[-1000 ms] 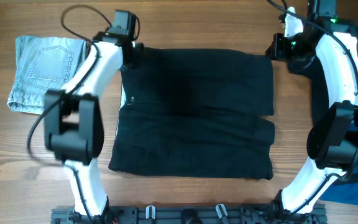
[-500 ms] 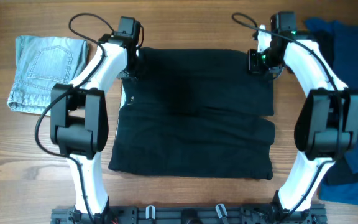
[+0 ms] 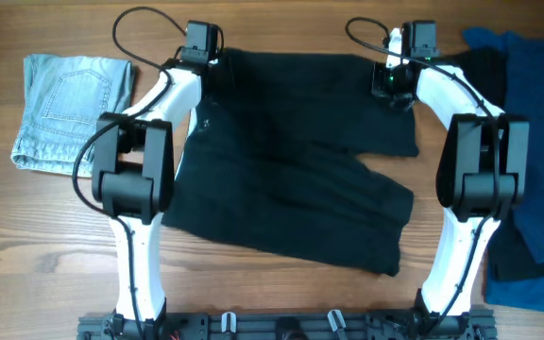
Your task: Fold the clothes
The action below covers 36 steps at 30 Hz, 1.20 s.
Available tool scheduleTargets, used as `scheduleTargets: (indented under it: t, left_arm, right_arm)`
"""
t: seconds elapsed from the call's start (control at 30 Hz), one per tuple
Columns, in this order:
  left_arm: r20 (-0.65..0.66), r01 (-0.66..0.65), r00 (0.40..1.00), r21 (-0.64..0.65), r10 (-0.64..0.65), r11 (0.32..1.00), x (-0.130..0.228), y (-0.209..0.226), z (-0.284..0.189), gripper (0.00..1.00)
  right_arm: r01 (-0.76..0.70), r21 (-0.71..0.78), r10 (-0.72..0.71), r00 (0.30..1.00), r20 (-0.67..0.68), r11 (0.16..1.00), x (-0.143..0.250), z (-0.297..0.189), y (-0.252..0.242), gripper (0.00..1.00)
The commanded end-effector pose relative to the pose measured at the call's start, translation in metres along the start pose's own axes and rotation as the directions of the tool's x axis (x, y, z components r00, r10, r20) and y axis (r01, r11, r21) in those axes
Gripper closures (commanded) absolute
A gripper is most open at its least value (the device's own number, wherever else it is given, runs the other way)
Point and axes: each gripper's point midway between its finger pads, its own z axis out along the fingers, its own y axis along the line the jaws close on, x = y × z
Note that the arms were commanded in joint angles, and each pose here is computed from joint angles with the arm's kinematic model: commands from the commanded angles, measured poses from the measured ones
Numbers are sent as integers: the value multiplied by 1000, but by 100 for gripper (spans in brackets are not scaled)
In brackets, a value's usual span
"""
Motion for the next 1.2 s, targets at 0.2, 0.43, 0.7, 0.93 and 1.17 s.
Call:
scheduleTargets:
  t: [0.2,0.43,0.7,0.93,1.17]
  left_arm:
    - [96,-15,995,39,12,999,30,10,90,96]
    - [405,-97,913,120,40,988,-107,-40,-50,81]
    - [161,-68,985,47,60,997,-64,-24,-210,68]
    - [-239,-37,971,-78,18,996,38,15,-190,74]
    - [-303,-43,953,-99,11,994,64,24,-179,71]
  right_arm:
    - [5,61,-21,967,254,998,-39,51,-19,76]
    - [21,50,-42,894,445,999,-128,-76,5,48]
    - [-126,36,124,991,42,991,4,-264,28,84]
    - [-283,82,292,876,-385,956,143,-212,28,96]
    - [-421,75,417,830,-371,904,209,-134,23,96]
